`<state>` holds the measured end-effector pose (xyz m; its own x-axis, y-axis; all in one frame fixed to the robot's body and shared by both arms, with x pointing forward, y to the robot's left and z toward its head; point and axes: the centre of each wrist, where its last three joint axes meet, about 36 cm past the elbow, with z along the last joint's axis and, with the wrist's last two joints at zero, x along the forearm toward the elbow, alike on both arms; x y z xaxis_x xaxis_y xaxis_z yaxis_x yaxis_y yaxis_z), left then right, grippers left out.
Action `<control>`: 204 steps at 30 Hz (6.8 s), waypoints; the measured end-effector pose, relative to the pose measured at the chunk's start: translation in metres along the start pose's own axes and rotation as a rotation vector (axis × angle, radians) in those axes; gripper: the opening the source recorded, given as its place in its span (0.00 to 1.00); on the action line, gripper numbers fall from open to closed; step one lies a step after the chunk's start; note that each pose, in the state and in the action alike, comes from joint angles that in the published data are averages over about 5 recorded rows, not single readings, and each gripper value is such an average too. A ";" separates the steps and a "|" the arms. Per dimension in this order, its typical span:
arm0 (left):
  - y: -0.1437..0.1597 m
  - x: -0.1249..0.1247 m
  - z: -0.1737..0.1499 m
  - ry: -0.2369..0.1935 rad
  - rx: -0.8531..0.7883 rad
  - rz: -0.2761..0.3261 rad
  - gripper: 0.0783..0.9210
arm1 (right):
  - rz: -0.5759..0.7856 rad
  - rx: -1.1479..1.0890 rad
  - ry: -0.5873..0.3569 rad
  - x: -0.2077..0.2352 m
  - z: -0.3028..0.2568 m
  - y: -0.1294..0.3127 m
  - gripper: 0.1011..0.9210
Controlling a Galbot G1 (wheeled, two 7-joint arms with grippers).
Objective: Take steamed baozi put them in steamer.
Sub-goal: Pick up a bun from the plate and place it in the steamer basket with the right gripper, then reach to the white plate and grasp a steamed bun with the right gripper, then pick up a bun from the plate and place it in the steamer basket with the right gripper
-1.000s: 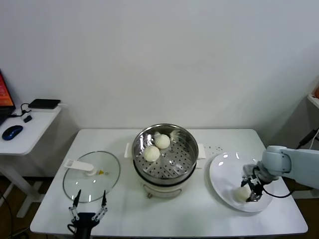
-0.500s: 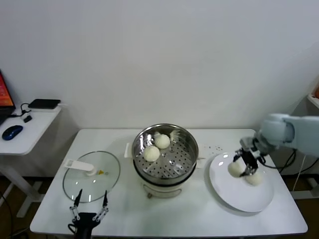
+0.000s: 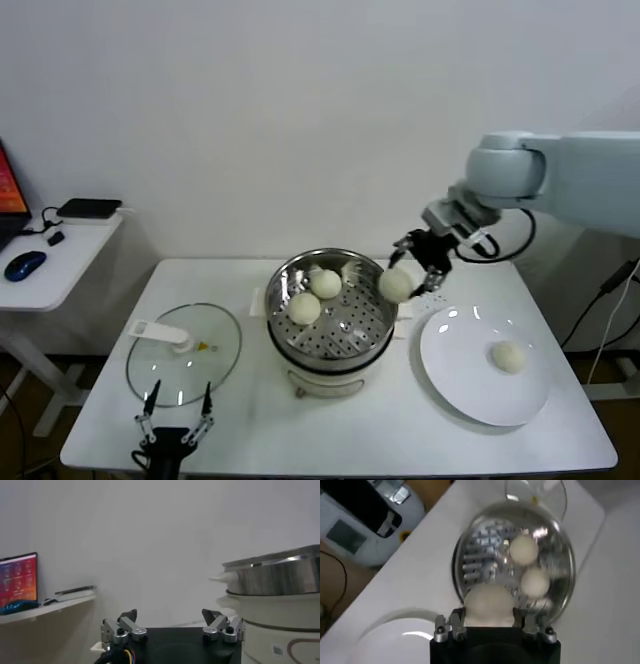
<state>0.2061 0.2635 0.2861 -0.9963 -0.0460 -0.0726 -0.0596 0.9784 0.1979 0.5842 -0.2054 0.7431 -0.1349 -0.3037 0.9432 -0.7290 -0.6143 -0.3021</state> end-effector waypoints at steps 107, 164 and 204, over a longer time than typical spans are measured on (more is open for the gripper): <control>0.001 0.007 0.019 0.035 -0.001 -0.011 0.88 | -0.188 -0.650 0.291 -0.180 0.247 0.227 0.88; 0.005 -0.001 0.002 -0.005 -0.011 0.016 0.88 | 0.012 -0.533 0.130 -0.006 0.047 -0.014 0.55; 0.006 0.000 0.009 -0.003 -0.015 0.004 0.88 | -0.001 -0.597 0.099 -0.159 0.016 -0.023 0.87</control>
<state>0.2065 0.2713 0.2790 -0.9963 -0.0415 -0.0748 -0.0566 0.9755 0.2126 0.6337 -0.1546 0.5976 -0.1752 -0.2166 0.9604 -0.9758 -0.0911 -0.1986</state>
